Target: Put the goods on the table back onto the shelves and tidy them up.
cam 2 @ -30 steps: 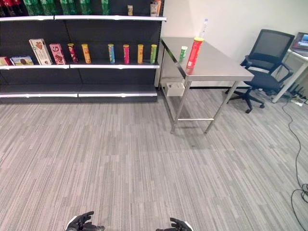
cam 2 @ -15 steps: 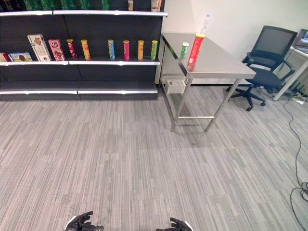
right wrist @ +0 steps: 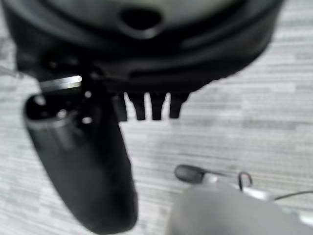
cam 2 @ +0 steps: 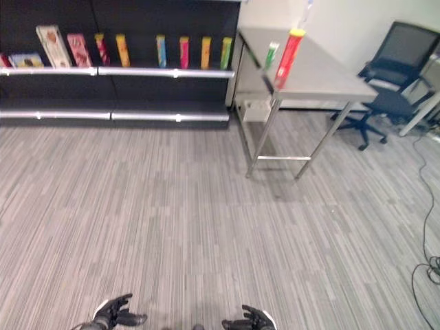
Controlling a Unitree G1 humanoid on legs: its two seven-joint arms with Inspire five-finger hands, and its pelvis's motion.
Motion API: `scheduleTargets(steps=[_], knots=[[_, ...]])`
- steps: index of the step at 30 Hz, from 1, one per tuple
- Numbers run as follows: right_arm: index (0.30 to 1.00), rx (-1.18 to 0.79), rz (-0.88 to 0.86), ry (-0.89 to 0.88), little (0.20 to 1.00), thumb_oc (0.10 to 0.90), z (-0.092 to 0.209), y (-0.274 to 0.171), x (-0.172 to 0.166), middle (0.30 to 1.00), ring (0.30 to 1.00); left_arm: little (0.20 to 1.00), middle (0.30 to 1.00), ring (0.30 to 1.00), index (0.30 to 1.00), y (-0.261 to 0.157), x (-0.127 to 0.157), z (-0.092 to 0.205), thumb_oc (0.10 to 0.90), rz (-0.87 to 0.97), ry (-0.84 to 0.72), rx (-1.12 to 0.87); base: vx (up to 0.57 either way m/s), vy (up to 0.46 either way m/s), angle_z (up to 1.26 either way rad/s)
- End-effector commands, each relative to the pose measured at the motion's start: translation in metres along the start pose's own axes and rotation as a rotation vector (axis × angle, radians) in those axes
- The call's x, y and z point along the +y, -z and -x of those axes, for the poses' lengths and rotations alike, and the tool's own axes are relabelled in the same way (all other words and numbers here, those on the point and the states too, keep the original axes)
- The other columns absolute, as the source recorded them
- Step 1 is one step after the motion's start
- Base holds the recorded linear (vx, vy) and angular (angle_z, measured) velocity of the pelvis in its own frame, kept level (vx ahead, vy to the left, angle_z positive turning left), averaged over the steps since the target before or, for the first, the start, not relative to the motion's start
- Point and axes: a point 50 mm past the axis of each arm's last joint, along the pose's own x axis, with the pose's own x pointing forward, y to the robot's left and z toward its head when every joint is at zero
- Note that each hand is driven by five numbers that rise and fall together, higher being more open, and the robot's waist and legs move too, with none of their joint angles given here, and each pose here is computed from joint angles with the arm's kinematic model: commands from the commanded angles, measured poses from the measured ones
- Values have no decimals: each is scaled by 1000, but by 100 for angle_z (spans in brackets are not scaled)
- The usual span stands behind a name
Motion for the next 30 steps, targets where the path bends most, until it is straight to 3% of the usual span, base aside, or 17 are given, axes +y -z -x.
scheduleTargets(steps=[1, 11, 18, 22, 30], knots=[[900, -122, -25, 23, 900, 800, -2, -27, -12, 900, 900, 900, 900, 900, 900, -20, -7, -3, 800, 53, 15, -93, 65, -73, -9], [900, -225, -28, 35, 900, 800, -4, -60, -13, 900, 900, 900, 900, 900, 900, -12, -6, -1, 800, 147, -7, -89, 280, 53, -9], [900, -183, -21, -17, 900, 800, -2, -41, -1, 900, 900, 900, 900, 900, 900, 4, 4, 4, 800, 151, -41, -48, 460, 253, -83], [900, -169, -17, -9, 900, 800, -2, -39, -6, 900, 900, 900, 900, 900, 900, -10, 17, 2, 800, 128, -56, -94, 354, 192, -23], [900, -162, -64, 16, 900, 800, -1, -36, -11, 900, 900, 900, 900, 900, 900, -27, 15, -2, 800, 51, -28, -126, 291, 151, 30]])
